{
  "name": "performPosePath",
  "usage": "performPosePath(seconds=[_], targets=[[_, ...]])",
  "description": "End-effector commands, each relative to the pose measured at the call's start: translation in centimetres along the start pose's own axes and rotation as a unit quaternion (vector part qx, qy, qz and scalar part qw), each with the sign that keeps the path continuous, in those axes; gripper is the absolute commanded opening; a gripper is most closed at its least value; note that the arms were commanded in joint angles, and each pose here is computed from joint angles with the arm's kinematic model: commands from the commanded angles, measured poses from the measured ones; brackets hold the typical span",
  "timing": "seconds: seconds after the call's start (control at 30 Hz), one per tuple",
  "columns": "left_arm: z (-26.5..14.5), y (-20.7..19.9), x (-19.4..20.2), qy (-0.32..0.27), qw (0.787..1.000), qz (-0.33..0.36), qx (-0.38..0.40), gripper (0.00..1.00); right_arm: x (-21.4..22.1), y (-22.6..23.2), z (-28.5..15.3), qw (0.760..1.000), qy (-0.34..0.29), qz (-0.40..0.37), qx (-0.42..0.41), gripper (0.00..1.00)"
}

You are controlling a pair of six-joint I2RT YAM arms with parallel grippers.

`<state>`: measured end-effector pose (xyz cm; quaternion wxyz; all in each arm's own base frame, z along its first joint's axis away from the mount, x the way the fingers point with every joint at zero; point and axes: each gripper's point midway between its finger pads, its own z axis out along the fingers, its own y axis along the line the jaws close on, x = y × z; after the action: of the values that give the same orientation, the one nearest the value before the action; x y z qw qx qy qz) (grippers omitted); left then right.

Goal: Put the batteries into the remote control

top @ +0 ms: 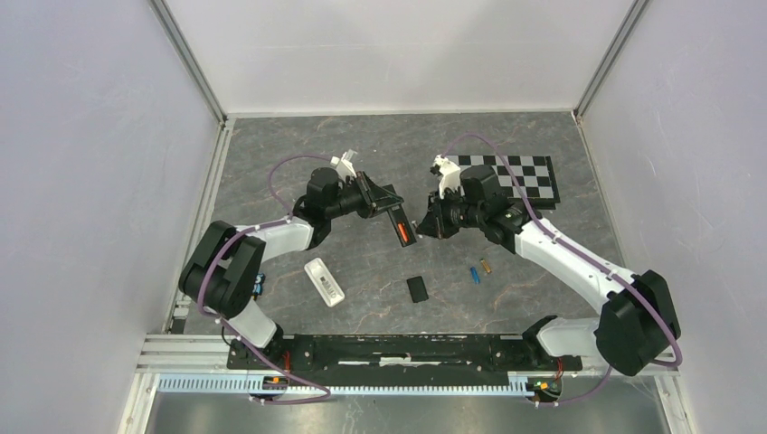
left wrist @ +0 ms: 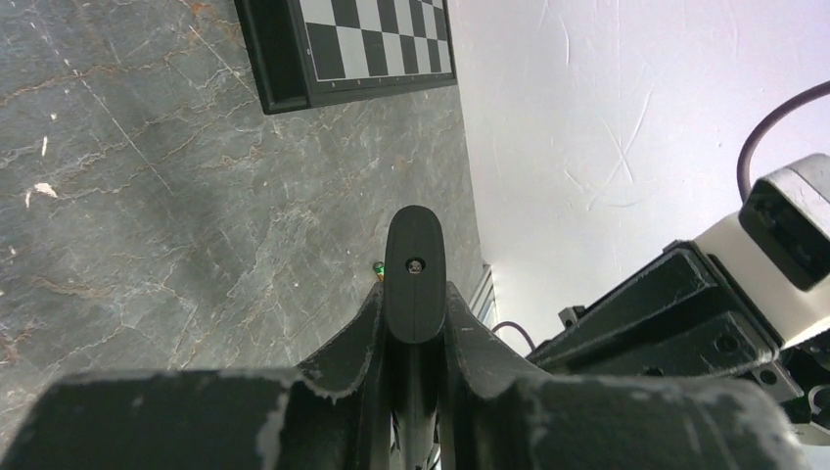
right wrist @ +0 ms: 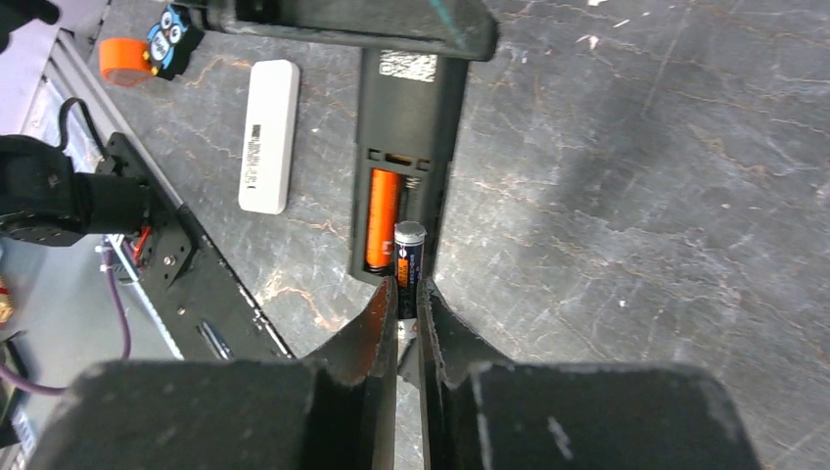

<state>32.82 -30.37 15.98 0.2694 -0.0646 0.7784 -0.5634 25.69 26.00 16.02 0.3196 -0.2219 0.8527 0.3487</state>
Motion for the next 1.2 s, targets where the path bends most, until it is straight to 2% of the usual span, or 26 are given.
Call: performPosePath(seconds=[0.0, 0.27, 0.67, 0.77, 0.97, 1.17], targets=[[0.5, -3.3, -1.1, -0.007, 0.998, 0.004, 0.054, 0.02, -1.8, 2.4, -0.6, 0.999, -0.016, -0.01, -0.031, 0.13], [0.4, -3.5, -0.9, -0.007, 0.998, 0.0, 0.056, 0.02, -0.8, 2.0, 0.2, 1.0, 0.006, -0.015, -0.014, 0.16], [0.3, -4.1, -0.9, -0.008, 0.998, -0.01, 0.068, 0.02, -0.9, 1.7, 0.9, 1.0, 0.007, -0.022, -0.006, 0.23], [0.3, -4.0, -0.9, -0.008, 0.998, -0.01, 0.066, 0.02, -1.0, 1.7, 0.9, 1.0, 0.005, -0.023, -0.004, 0.3], [0.3, -3.9, -0.9, -0.009, 0.998, -0.017, 0.064, 0.02, -1.6, 2.0, 0.6, 1.0, -0.008, -0.02, -0.008, 0.35], [0.3, -4.8, -1.3, -0.016, 0.996, -0.039, 0.077, 0.02, -4.1, 3.2, -0.8, 0.998, -0.055, -0.015, -0.015, 0.54]])
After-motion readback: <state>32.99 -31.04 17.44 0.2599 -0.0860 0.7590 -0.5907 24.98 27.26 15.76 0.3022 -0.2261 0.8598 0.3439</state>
